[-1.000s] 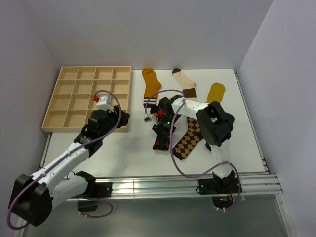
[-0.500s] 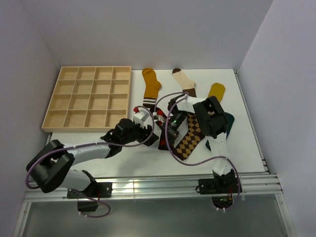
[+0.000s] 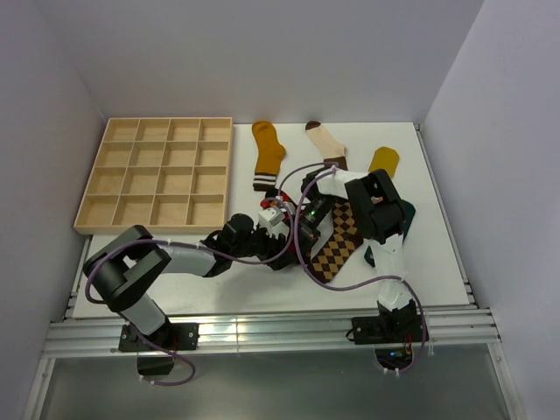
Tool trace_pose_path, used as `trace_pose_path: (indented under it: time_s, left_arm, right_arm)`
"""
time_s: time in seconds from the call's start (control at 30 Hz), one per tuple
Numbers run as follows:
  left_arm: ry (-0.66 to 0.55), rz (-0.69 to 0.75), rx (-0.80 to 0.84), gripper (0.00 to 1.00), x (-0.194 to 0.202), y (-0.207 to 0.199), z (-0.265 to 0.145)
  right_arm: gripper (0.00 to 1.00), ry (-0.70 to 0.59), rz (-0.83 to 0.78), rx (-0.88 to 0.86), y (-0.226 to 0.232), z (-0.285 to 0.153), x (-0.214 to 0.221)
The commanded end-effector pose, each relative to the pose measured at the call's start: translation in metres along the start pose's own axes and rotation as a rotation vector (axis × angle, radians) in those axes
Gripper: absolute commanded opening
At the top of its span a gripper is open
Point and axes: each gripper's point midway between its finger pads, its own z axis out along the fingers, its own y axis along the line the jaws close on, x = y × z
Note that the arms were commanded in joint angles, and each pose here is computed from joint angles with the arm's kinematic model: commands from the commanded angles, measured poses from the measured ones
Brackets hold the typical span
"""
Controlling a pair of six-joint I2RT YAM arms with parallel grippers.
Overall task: Roll the socks
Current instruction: Roll the sock at the center of the board.
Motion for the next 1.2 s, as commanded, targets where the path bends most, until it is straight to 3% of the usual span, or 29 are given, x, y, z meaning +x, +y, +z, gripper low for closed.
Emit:
trace_pose_path:
  time_s: [0.0,0.53,0.87,0.93,0.97,1.07,1.17]
  left_arm:
    - [-0.075,0.061,0.075,0.73,-0.026,-0.015,0.008]
    - [-0.024,0.046,0.053,0.58,-0.01,-0.002,0.023]
    - [-0.022,0.009,0.034,0.28,-0.006,0.002,0.024]
    - [-0.025,-0.007,0.037,0.25,-0.006,0.0,0.023]
    - [-0.02,-0.017,0.032,0.18,-0.004,0.0,0.022]
    - [-0.024,-0.053,0.02,0.0,-0.005,-0.003,0.018]
    - [-0.009,-0.093,-0.023,0.0,-0.001,-0.001,0.011]
  right_arm:
    - [0.06,-0.019,0.01,0.018,-0.01,-0.004,-0.005]
    - [0.04,-0.022,0.028,0.026,-0.015,-0.007,-0.004]
    - [0.03,-0.037,0.024,0.046,-0.017,-0.01,-0.008]
    - [0.05,-0.036,0.022,0.052,-0.018,-0.01,-0.008]
    - [0.06,-0.045,0.02,0.062,-0.02,-0.011,-0.01]
    - [0.13,-0.061,0.001,0.101,-0.023,-0.014,-0.015]
    - [0.24,-0.084,-0.024,0.143,-0.024,-0.02,-0.022]
